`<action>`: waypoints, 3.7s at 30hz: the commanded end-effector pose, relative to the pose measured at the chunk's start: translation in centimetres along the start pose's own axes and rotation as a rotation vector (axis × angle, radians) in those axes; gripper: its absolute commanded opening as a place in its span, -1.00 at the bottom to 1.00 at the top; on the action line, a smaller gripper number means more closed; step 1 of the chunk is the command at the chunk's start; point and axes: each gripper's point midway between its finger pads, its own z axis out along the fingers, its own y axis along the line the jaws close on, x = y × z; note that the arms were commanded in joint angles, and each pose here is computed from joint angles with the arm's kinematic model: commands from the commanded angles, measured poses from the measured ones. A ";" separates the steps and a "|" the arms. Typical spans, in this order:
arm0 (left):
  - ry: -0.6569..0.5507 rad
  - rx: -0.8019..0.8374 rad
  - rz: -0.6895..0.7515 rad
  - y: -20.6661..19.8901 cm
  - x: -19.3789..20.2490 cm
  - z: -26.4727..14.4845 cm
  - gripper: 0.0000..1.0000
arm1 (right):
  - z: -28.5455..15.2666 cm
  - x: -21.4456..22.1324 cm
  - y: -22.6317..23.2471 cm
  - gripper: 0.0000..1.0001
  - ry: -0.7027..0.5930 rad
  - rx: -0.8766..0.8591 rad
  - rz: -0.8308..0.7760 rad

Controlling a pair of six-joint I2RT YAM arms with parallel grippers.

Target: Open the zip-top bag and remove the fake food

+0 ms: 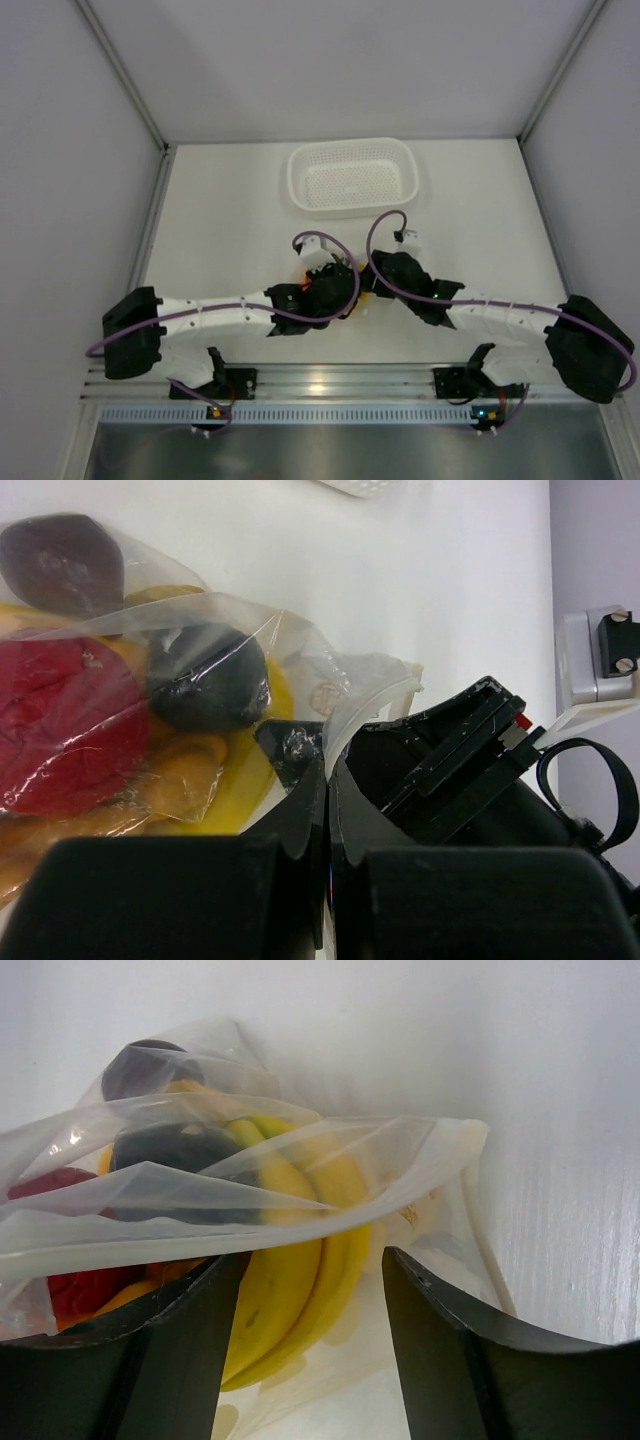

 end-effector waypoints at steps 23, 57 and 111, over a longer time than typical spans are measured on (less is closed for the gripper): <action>-0.006 0.004 -0.030 0.3 0.5 0.3 -1.00 | 3.9 3.7 0.1 -0.49 0.075 0.014 0.010; -0.337 -0.094 0.325 -0.7 -8.9 -0.9 -1.00 | -7.9 -4.3 1.8 -1.00 -0.170 -0.033 -0.203; -0.218 -0.019 0.151 4.7 -13.3 -6.1 -1.00 | -4.2 -32.8 6.4 -1.00 -0.692 0.048 -0.302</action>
